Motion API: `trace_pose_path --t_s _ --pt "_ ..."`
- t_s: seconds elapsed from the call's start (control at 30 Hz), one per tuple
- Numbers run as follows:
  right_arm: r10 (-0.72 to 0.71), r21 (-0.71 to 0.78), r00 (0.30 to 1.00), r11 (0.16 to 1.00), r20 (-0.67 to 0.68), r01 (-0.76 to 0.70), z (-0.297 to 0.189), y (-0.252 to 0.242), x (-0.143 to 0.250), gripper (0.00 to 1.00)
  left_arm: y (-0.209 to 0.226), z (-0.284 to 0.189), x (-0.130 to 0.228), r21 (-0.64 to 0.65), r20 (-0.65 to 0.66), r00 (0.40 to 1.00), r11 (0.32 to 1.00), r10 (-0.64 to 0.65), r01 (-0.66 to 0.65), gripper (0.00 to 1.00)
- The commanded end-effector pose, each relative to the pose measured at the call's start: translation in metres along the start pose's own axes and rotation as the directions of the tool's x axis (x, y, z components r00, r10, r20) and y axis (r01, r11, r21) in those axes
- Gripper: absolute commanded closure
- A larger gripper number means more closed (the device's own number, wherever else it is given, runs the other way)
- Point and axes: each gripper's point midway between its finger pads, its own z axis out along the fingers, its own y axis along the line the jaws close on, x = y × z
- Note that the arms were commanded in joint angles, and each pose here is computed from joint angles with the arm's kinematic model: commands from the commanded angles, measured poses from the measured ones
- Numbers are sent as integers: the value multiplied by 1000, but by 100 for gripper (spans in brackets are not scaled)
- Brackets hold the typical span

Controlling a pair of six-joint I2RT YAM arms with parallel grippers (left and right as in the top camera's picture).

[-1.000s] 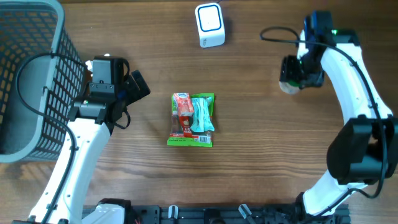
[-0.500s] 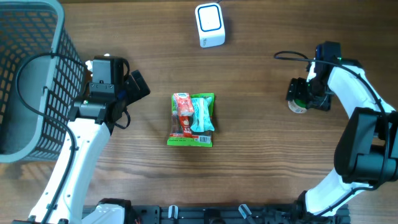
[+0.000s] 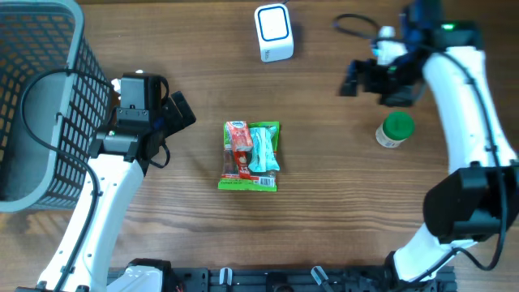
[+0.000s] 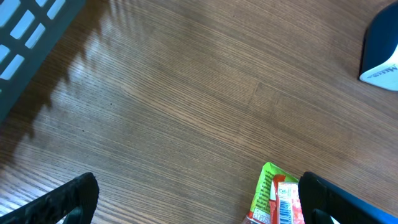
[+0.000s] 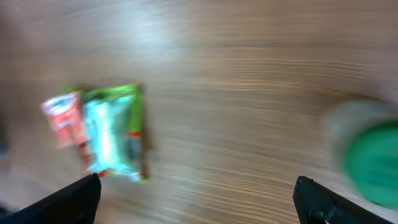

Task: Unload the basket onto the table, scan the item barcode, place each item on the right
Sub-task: 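Move the jar right, set it on the table, open gripper, then reach the right gripper to the light-blue packet on the stack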

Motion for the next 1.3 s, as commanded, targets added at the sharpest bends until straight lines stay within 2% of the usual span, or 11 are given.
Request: trace_pose_path --t_s 0.0,0.17,0.37,0.43,0.57,0.77,0.9,1.27 --pt "-122 -114 992 986 -21 119 26 75 15 0 2 -1 -5 -7 14 1000 1000 -5 5 0" --pt "-245 -159 969 957 14 244 62 148 33 1 2 -1 -5 -7 14 1000 1000 -5 5 0" --pt "-325 -1 942 945 86 326 109 169 49 22 2 -1 -5 -7 14 1000 1000 -5 5 0" --pt "-308 30 947 951 86 307 119 166 55 29 2 -1 -5 -7 14 1000 1000 -5 5 0" --pt "-281 -49 957 957 67 285 133 171 65 43 2 -1 -5 -7 14 1000 1000 -5 5 0" --pt "-283 -26 955 958 87 287 141 165 63 47 2 -1 -5 -7 14 1000 1000 -5 5 0" --pt "-279 84 953 959 121 270 140 147 52 47 2 -1 -5 -7 14 1000 1000 -5 5 0" --pt "-231 127 973 965 2 229 141 123 74 50 2 -1 -5 -7 14 1000 1000 -5 5 0"
